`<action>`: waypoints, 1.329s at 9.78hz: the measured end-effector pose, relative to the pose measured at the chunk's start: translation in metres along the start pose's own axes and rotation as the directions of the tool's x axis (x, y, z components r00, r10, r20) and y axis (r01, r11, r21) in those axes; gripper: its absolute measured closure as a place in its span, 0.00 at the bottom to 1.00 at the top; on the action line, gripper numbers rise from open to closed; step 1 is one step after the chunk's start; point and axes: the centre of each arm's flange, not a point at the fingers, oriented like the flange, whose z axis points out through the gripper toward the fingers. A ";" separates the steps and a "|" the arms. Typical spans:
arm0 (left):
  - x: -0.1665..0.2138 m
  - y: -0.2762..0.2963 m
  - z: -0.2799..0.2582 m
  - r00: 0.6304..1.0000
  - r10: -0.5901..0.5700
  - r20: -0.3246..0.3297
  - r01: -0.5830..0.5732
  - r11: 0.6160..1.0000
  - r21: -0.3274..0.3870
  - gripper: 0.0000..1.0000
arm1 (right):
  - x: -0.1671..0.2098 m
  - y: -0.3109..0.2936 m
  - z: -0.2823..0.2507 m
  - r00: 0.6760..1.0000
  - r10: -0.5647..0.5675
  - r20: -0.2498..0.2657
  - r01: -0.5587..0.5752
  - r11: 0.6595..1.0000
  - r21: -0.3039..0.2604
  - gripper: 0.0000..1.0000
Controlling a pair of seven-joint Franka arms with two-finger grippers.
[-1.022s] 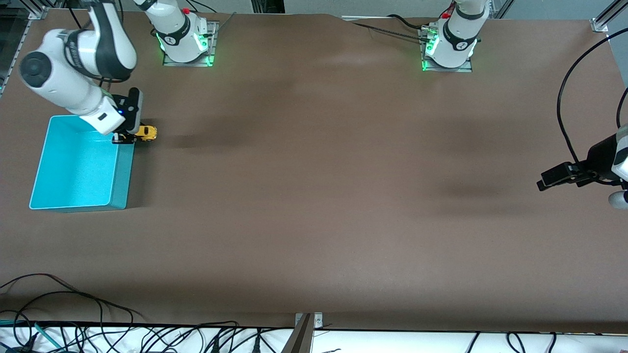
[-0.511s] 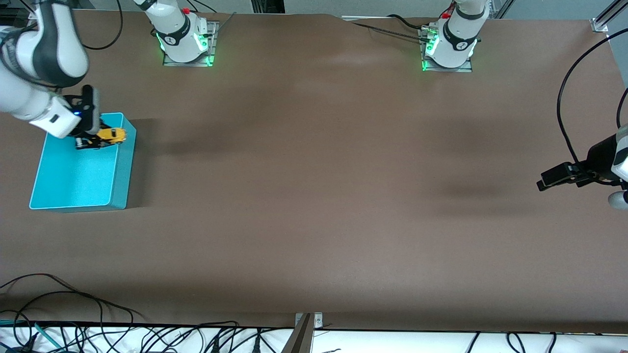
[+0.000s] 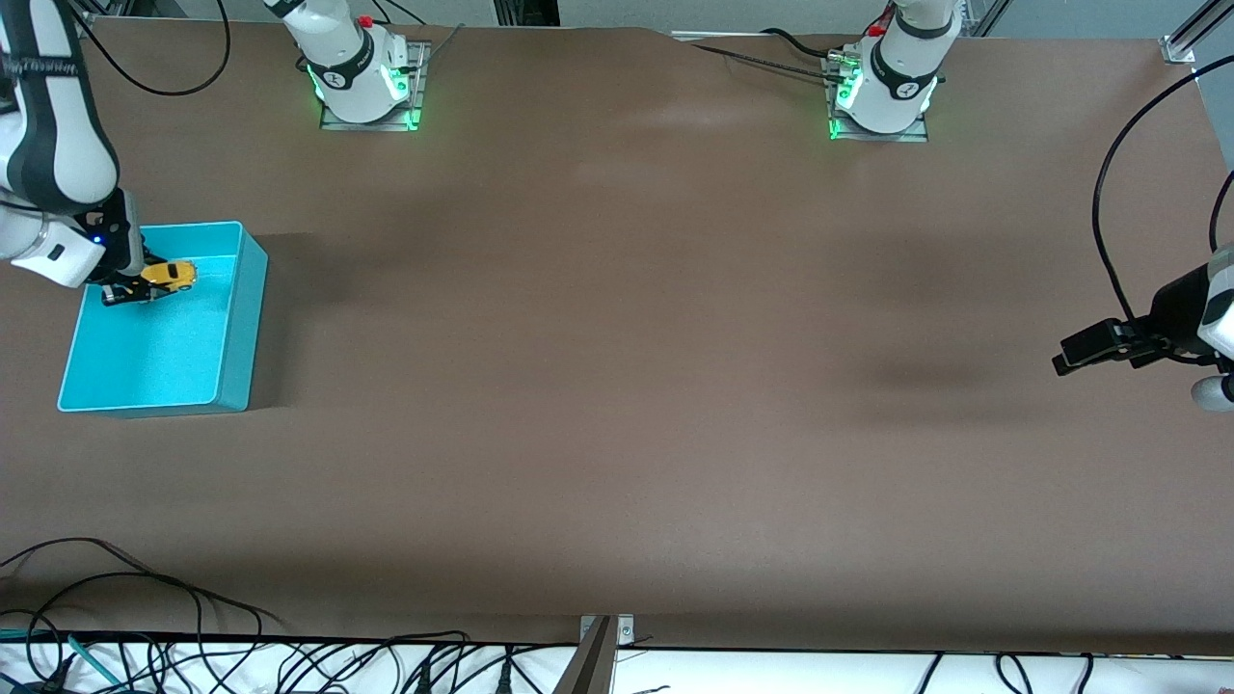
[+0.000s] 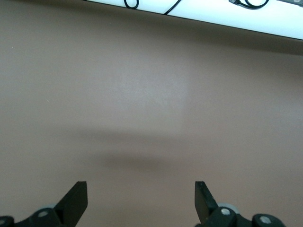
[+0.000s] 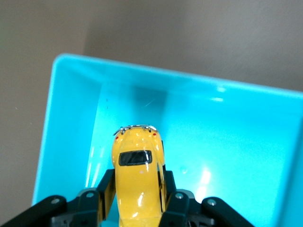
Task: Wind up and store yellow beetle car
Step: 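Lift the car with the right gripper and lower it into the cyan box, then open the right gripper to release the car inside the box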
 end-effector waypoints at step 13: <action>0.000 0.001 0.001 1.000 0.002 0.002 -0.002 1.000 -0.001 0.00 | -0.027 -0.018 0.087 0.979 0.122 -0.161 -0.114 0.992 0.054 0.00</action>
